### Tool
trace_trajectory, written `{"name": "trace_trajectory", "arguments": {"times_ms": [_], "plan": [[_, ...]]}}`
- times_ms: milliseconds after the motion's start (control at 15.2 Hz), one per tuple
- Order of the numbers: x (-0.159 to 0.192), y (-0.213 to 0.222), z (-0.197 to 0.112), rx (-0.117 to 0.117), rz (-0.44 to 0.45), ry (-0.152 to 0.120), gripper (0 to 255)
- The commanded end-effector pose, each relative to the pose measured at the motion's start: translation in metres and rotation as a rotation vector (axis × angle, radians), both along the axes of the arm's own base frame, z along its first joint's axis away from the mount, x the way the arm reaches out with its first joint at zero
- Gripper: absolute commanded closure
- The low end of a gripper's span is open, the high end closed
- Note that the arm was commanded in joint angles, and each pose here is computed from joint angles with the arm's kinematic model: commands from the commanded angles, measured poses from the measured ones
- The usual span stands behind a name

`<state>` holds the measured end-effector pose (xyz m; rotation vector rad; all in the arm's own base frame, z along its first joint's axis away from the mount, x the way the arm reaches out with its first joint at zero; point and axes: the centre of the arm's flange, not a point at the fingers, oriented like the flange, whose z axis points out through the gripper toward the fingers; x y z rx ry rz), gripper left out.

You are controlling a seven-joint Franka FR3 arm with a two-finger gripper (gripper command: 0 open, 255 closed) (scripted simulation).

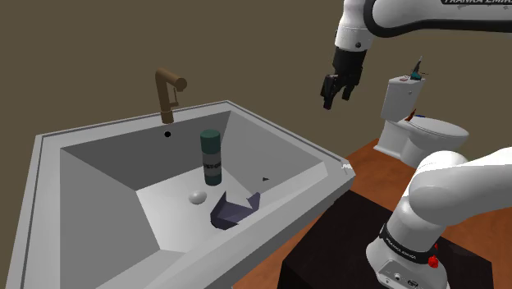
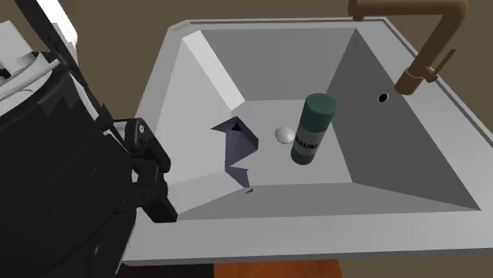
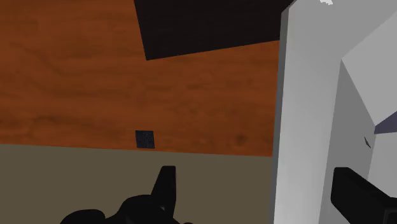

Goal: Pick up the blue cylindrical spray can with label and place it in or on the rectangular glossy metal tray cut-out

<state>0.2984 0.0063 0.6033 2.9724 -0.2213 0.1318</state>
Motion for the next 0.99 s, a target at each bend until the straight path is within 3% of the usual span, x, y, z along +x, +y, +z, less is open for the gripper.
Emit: {"name": "trace_trajectory", "arguments": {"times_ms": [0,924], "plan": [[0.000,0.000,0.000,0.000,0.000,0.000,0],[0.140,0.111,-0.046,0.061,0.006,0.056,0]]}}
